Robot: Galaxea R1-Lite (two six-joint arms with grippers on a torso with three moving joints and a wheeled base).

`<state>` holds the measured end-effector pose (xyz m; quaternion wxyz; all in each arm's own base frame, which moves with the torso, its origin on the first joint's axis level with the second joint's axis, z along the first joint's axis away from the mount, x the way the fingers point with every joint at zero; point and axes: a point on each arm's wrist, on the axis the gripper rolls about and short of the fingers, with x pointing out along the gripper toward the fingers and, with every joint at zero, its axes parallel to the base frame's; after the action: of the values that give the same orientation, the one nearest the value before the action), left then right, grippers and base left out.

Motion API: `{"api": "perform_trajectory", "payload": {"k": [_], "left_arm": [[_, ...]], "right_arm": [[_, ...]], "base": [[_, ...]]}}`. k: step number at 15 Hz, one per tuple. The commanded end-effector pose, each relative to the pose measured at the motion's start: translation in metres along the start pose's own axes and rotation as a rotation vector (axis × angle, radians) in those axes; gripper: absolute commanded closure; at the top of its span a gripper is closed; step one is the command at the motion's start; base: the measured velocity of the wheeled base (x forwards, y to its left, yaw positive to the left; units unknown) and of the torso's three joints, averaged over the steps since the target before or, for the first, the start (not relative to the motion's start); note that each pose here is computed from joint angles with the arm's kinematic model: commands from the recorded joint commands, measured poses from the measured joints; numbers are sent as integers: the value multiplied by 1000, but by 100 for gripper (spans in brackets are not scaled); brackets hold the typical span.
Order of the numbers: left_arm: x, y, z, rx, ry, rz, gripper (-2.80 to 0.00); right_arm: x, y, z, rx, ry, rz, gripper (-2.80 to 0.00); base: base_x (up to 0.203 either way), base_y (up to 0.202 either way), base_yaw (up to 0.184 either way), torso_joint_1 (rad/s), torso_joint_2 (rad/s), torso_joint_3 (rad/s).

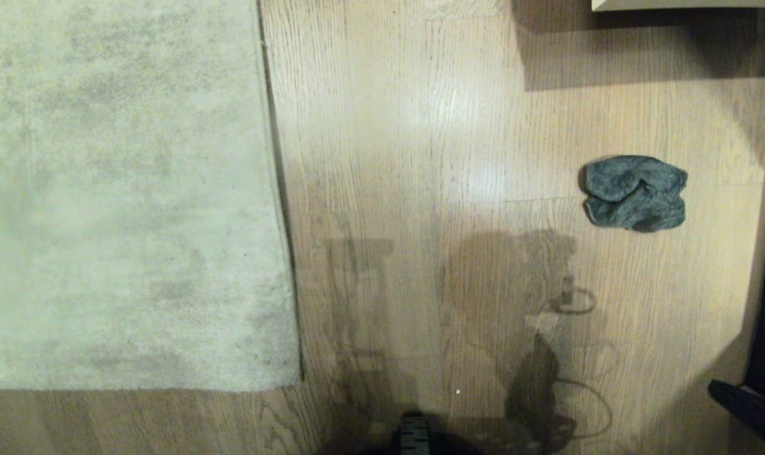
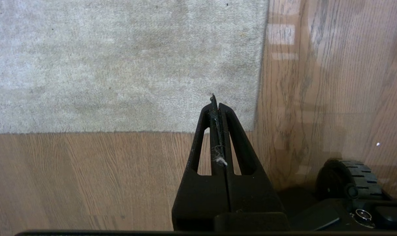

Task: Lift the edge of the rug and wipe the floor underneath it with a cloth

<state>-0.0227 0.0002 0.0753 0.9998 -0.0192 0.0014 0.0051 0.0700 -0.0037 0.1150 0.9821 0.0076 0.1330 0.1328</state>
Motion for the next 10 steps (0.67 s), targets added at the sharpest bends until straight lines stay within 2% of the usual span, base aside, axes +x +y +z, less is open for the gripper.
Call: {"api": "perform_trajectory", "payload": {"k": [1, 7, 10], "left_arm": [[0, 0, 0, -1, 0, 1, 0], [0, 0, 0, 0, 0, 1, 0], [0, 0, 0, 0, 0, 1, 0]], "right_arm": [[-18, 9, -4, -29, -64, -6, 0], [-52, 27, -33, -15, -101, -37, 0], [-56, 28, -36, 9, -110, -88, 0]], "base": [[0, 0, 0, 0, 0, 0], [0, 0, 0, 0, 0, 0], [0, 0, 0, 0, 0, 0]]}}
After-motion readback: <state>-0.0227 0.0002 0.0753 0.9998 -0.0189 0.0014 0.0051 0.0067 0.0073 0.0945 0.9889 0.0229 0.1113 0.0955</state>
